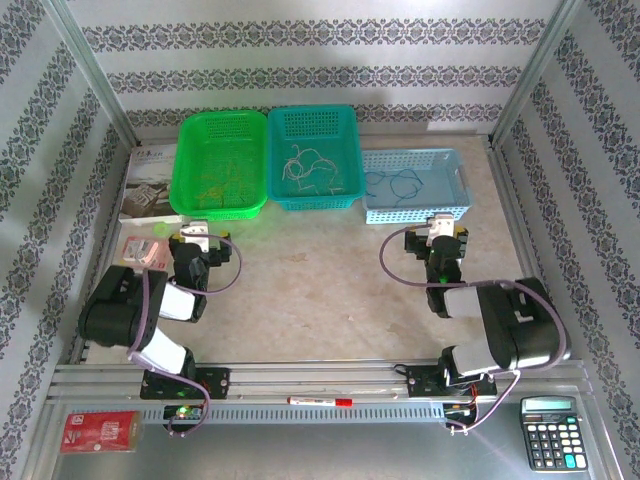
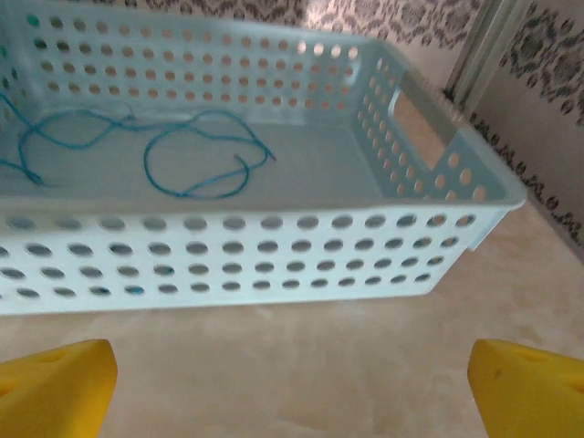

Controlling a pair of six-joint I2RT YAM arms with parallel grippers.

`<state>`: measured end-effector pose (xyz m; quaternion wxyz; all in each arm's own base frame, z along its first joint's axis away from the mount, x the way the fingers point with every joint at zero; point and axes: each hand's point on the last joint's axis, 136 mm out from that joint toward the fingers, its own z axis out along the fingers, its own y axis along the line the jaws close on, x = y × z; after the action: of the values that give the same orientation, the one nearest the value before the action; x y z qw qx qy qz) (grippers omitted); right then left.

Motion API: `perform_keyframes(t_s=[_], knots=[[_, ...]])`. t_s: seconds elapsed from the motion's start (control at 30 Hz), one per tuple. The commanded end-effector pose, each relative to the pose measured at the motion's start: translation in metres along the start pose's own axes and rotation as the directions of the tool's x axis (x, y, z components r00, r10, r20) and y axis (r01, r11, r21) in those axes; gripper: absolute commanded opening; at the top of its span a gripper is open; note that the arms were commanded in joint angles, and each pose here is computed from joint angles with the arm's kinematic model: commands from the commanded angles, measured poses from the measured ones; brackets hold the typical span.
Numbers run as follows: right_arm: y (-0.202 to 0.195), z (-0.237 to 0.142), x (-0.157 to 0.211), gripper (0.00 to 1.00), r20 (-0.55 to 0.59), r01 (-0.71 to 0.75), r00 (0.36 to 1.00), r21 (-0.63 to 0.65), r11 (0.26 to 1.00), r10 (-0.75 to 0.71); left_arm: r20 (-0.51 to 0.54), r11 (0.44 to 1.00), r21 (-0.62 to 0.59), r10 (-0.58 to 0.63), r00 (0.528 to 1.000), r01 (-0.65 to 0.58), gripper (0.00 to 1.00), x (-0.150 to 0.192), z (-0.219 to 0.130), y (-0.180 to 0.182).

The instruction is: Untangle the cables

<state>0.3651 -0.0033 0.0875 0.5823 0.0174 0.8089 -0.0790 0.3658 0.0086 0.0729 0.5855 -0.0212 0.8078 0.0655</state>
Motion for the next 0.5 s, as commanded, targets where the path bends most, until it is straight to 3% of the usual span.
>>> perform_keyframes(t_s=[0.0,0.17,0.47], knots=[[0.007,0.005,-0.027,0.98,0.121,-0.065,0.99,-0.111,0.992,0.078,0.076,0.997,0.074,0.015,0.997,-0.02,1.0,-0.029,0.007,-0.011],[0.01,0.019,-0.022,0.98,0.022,-0.112,0.993,-0.196,0.974,0.119,-0.027,0.996,0.085,-0.021,0.999,0.023,1.0,-0.025,0.028,-0.006],[0.007,0.026,-0.028,0.98,0.012,-0.109,0.994,-0.165,0.98,0.112,-0.039,0.995,0.089,-0.042,0.998,0.045,1.0,-0.024,0.03,-0.001]])
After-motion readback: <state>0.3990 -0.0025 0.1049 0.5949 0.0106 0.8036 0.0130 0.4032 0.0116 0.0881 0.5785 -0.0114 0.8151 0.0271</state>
